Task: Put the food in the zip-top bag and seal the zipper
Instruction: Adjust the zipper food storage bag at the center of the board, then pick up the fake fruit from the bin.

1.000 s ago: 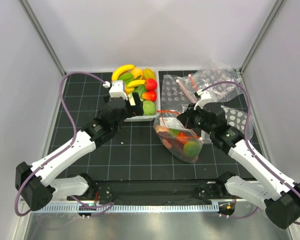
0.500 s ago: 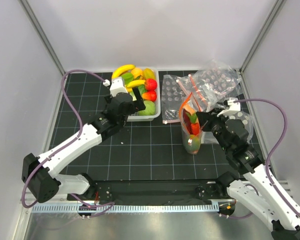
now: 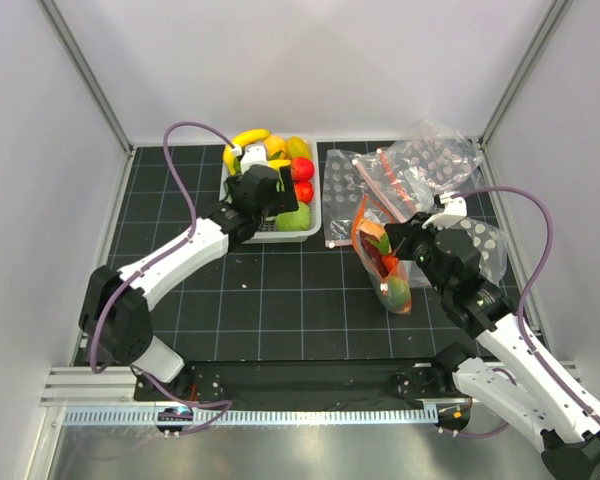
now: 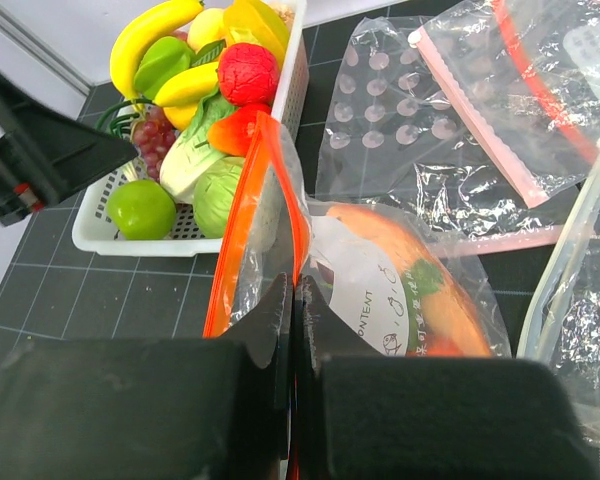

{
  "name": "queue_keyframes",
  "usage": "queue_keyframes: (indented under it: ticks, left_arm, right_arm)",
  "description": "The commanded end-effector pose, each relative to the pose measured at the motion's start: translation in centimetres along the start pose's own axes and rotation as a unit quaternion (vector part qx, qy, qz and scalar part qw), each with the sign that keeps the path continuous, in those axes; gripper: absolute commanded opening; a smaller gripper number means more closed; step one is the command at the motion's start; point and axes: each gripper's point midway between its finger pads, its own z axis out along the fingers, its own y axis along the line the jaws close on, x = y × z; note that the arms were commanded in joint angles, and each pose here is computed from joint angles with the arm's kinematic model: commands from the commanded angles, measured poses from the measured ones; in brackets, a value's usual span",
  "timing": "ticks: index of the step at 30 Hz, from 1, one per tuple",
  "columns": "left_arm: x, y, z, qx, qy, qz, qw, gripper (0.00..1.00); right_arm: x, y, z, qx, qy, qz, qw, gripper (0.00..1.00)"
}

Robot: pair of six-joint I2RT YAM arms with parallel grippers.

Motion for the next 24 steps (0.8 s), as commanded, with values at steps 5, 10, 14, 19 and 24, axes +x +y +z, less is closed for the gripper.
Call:
queue_keyframes:
  ticks: [5, 10, 14, 19, 24]
  left_arm:
    - [-3.1, -1.2, 4.6, 0.012, -0.023, -0.121, 0.992, 1.0]
    - [-3.5, -1.1, 7.9, 0.021, -0.007, -0.205, 0.978, 0.97]
    - [-3.5, -1.2, 10.2, 0.023, -0.007, -0.26, 0.965, 0.94]
    - [-1.1, -2.3, 13.0, 0.035, 0.021, -0.326, 0.945, 0.91]
    - [0.3, -3.4, 14.9, 0.042, 0.039, -0.375, 0.925, 0.86]
  right_arm:
    - [-2.2, 1.6, -0.4, -0.033, -0.041, 0.016, 0.998, 0.01]
    - [-2.1, 1.7, -0.3, -0.037, -0.038, 0.017, 0.998, 0.01]
    - [-2.2, 1.7, -0.3, -0.037, -0.043, 0.018, 0.998, 0.01]
    - [-2.4, 1.7, -0.5, -0.039, -0.045, 0.019, 0.998, 0.01]
    - [-2.5, 1.7, -0.7, -0.04, -0.05, 0.02, 0.998, 0.01]
